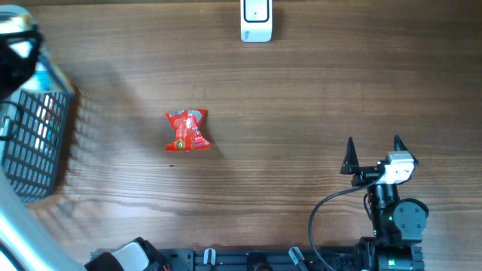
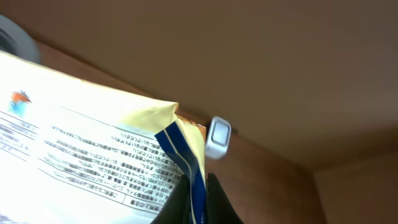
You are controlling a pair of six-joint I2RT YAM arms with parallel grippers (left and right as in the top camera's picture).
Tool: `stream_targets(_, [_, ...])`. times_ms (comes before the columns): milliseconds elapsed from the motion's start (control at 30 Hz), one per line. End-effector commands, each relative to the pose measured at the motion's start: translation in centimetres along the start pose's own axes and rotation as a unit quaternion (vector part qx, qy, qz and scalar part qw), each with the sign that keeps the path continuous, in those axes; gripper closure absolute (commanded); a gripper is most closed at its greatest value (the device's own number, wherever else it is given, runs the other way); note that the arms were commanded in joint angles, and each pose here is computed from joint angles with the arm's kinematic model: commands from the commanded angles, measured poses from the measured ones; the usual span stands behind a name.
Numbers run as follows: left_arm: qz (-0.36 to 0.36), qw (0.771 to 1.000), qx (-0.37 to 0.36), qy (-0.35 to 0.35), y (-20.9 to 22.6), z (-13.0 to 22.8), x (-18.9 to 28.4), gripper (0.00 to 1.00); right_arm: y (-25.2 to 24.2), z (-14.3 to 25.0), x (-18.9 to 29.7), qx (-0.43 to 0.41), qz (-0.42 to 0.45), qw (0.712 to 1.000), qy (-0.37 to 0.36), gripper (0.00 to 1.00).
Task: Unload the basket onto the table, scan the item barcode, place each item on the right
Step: 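Lift the yellow package out and drop it beside the red bag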
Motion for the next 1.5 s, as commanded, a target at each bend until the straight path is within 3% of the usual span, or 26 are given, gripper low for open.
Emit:
stream_targets(0, [-0.034, 0.998, -0.003, 0.058, -0.6, 1.1, -3.0, 0.96, -0.1, -0.1, 0.0, -0.004, 0.008, 1.0, -0.006, 0.0])
stream_targets(300, [-0.06, 0.969, -0.021, 0.237, -1.2, 6.3, -13.7, 0.96, -0.1, -0.1, 0.0, -0.004, 0.008, 1.0, -0.006, 0.0])
stream_targets(467, [-0.082, 0.956, -0.031, 0.282, -0.6, 8.0, -17.6, 0.96, -0.1, -0.1, 0.0, -0.004, 0.008, 1.0, -0.006, 0.0])
stream_targets(600, [-0.191, 0.94, -0.064, 0.277, 1.3, 7.9, -18.1, 0.96, -0.1, -0.1, 0.0, -0.004, 0.008, 1.0, -0.006, 0.0])
stream_targets(767, [-0.244, 0.922, -0.074, 0.292, 2.0, 8.2, -17.5, 0.96, -0.1, -0.1, 0.0, -0.004, 0.008, 1.0, -0.006, 0.0])
stream_targets(967, [-0.382, 0.88, -0.052, 0.278, 3.5, 8.2, -16.1, 0.96, -0.1, -0.1, 0.0, -0.004, 0.008, 1.0, -0.006, 0.0])
stream_targets(1267, [-0.37, 0.882, -0.006, 0.292, 3.6, 9.1, -17.0, 0.96, -0.1, -0.1, 0.0, -0.003, 0.008, 1.0, -0.006, 0.0])
stream_targets(1467, [-0.372, 0.858, -0.009, 0.354, 5.0, 11.7, -20.8, 0.96, -0.1, -0.1, 0.0, -0.004, 0.008, 1.0, -0.006, 0.0])
Point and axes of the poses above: each gripper's point midway between its finger pads, its own x axis back along the fingers, its own y axis along the line the jaws close on, z = x × y, the point moved 10 cm from there along x, back along the fingers, and after that the axes turned 13 degrees about -x, right-handed, at the moved point
